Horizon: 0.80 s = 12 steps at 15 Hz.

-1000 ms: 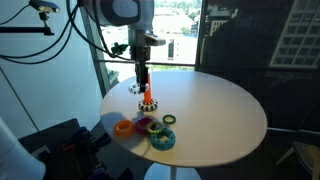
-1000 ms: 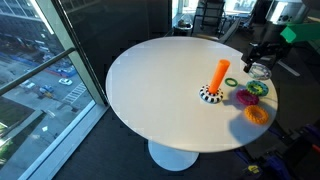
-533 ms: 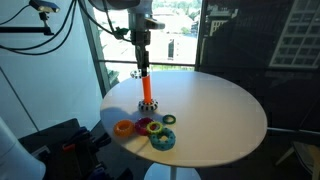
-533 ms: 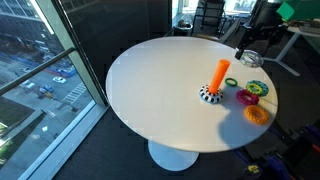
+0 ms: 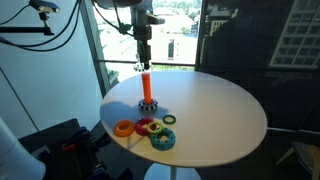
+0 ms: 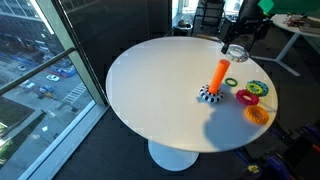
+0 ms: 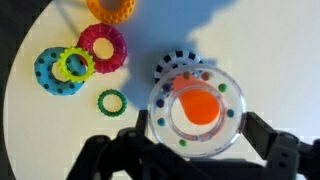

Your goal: Pick up the clear ring and put it on the ring holder

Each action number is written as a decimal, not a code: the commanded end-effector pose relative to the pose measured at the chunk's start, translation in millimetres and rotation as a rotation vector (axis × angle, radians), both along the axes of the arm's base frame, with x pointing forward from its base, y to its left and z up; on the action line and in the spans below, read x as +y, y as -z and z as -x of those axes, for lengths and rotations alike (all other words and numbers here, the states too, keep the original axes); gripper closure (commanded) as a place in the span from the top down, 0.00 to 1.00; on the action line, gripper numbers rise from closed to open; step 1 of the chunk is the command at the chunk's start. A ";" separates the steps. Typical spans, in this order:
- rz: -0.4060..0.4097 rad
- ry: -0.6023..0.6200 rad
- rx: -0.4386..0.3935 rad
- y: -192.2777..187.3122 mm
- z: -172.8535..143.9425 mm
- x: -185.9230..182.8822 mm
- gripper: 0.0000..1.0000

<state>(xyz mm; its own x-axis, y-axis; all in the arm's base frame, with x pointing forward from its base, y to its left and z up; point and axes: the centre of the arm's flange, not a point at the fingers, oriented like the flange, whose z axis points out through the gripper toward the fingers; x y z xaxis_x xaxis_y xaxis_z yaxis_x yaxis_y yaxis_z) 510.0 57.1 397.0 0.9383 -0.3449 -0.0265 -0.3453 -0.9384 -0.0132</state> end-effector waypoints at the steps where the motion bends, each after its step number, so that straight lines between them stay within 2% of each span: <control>1: 0.006 0.021 0.029 -2.1 -24.2 11.2 0.69; 12: 0.013 0.024 0.111 27.5 -45.5 16.7 0.69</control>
